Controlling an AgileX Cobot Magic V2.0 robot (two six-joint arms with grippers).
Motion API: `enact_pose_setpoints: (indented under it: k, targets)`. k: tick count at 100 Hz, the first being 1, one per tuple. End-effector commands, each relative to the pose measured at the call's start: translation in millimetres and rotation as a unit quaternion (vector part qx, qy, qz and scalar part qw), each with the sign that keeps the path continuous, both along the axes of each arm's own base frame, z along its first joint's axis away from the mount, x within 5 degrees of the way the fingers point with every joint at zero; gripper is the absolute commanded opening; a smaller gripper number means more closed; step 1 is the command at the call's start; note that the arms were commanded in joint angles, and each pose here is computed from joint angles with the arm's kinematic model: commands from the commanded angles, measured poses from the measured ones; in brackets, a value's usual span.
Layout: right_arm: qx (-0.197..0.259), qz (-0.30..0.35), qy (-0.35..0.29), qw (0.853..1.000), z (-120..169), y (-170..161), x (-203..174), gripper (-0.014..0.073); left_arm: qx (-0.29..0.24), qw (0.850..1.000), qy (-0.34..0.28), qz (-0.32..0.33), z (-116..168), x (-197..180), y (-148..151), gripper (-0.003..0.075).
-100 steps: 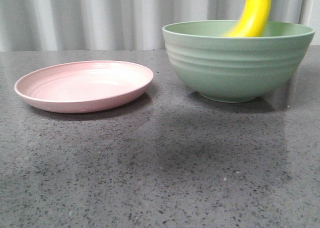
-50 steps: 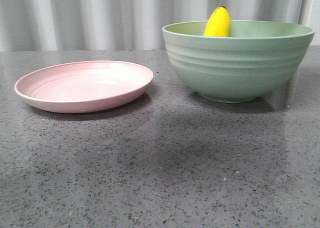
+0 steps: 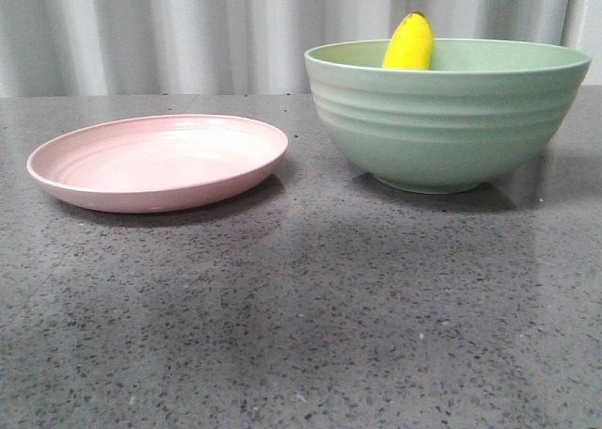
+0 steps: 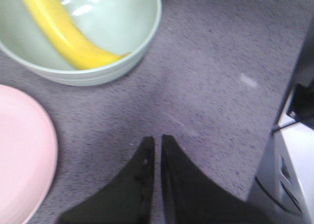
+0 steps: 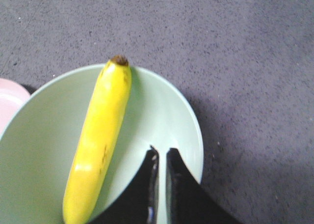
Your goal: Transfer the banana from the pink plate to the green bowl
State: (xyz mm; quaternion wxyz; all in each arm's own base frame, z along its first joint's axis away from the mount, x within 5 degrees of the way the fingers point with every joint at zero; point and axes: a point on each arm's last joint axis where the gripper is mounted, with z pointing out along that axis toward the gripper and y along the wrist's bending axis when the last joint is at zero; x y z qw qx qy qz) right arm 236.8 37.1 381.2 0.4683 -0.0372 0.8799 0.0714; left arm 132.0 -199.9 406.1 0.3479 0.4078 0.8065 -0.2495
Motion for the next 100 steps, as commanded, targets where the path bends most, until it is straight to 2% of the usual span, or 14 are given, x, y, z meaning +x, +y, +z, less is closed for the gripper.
enact_pose_setpoints:
  k: [1,29,57,74,88,100]
  targets:
    - [-0.001,-0.002,-0.082,0.997,17.6,-5.2,-24.7,-0.0079,-0.080,0.995,-0.055,0.034,23.1,-7.7,18.2,-0.0019]
    - [0.009,-0.005,-0.174,0.985,5.9,-16.8,-106.2,-0.0080,-0.186,0.974,-0.116,0.058,7.4,-45.0,75.7,-0.0019]
    - [0.003,-0.010,-0.276,0.961,-14.6,-29.0,-182.2,-0.0080,-0.249,0.955,-0.146,0.067,-41.7,-80.0,126.4,-0.0019]
    - [0.006,-0.014,-0.336,0.942,-33.1,-34.5,-219.5,-0.0080,-0.277,0.945,-0.164,0.067,-73.9,-94.4,146.5,-0.0019]
    - [0.009,-0.015,-0.360,0.933,-48.8,-37.4,-240.4,-0.0080,-0.302,0.934,-0.180,0.066,-97.0,-103.3,159.1,-0.0019]
    - [0.004,-0.013,-0.326,0.945,-55.1,-36.9,-237.5,-0.0080,-0.322,0.925,-0.190,0.066,-105.6,-109.4,167.3,-0.0019]
